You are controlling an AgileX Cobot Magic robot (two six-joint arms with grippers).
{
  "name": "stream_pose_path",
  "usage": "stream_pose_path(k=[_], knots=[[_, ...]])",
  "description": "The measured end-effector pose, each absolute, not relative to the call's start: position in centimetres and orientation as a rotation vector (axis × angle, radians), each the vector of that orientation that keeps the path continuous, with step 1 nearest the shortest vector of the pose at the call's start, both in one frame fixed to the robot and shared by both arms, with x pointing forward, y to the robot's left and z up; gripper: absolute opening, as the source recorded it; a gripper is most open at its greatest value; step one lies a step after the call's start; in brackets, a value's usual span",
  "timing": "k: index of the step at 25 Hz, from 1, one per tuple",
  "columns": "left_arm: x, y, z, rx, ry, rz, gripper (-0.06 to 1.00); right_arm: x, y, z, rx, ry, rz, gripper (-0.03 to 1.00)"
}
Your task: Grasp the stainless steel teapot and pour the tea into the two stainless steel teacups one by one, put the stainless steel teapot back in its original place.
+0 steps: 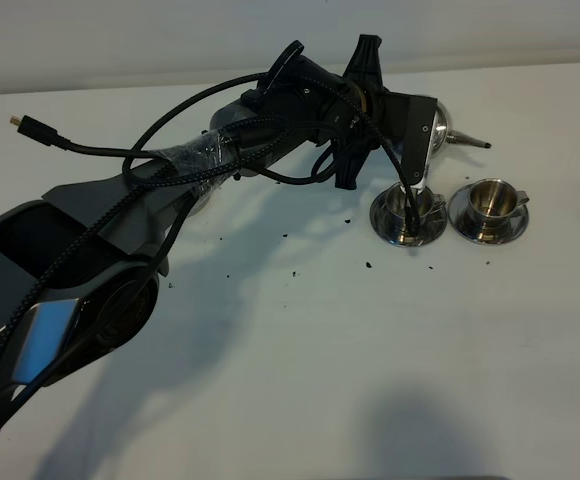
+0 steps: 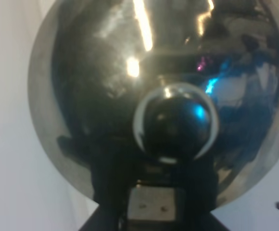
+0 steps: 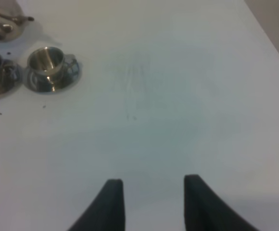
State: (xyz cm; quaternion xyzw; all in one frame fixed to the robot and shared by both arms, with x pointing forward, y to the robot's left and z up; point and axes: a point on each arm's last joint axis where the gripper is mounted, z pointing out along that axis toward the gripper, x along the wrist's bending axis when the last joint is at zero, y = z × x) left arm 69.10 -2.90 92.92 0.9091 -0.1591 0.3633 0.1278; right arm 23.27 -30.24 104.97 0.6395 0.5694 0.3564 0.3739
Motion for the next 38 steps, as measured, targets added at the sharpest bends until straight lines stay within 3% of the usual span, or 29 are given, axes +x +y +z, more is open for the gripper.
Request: stream_pose_path(k=[23, 38], knots=[[68.68, -2.43, 92.37, 2.730, -0.563, 0.983, 0.23, 23.27, -30.24, 104.97, 1.637, 1.458, 0.913, 0.29], [68.81, -3.29, 92.91, 2.636, -0.739, 1.106, 0.23, 23.27, -30.24, 104.97, 1.637, 1.458, 0.913, 0.29]])
